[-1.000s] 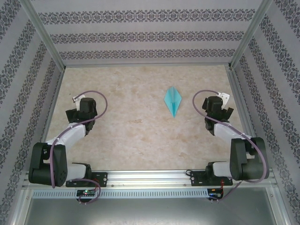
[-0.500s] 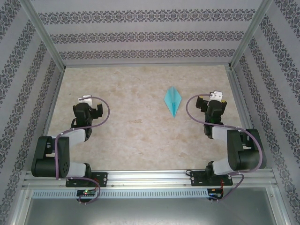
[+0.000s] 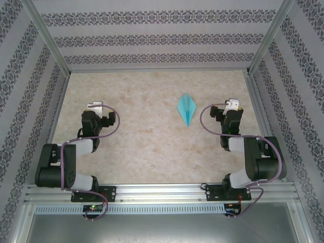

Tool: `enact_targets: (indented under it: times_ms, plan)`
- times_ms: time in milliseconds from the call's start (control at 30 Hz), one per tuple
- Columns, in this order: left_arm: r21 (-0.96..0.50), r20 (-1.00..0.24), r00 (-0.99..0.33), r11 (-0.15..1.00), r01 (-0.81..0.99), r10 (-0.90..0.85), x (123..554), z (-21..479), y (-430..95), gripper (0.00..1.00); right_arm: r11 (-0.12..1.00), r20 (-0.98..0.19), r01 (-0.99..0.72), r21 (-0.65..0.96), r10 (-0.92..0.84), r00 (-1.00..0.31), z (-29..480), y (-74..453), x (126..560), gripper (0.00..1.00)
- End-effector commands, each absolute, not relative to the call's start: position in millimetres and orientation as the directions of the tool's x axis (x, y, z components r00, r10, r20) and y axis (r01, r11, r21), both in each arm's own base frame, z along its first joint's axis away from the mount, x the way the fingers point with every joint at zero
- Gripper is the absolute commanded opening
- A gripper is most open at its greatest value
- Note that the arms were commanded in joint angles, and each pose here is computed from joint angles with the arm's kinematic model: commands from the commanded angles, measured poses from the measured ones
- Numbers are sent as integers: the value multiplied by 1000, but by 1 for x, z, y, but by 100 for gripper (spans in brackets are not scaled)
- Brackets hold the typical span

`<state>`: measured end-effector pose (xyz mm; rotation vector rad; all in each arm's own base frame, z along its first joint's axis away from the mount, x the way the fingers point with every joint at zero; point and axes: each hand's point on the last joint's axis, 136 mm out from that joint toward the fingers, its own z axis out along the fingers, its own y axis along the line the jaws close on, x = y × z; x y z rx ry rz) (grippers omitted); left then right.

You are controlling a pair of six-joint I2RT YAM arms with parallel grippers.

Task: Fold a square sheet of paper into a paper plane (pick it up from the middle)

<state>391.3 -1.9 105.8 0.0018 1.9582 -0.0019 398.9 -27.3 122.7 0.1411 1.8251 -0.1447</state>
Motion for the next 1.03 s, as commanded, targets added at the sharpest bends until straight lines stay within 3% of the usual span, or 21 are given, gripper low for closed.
enact_targets:
  times_ms: [0, 300, 1000]
  plan:
    - [-41, -952, -304, 999, 21, -32, 403, 121, -4, 100, 987, -973, 157, -29, 8, -232, 127, -26, 400, 98]
    - [40, -952, -303, 998, 39, 50, 407, 103, -19, 100, 987, -972, 157, -27, 10, -234, 126, -27, 400, 98]
    - [41, -948, -315, 998, 41, 52, 407, 101, -19, 100, 989, -973, 148, -28, 7, -230, 127, -25, 400, 98]
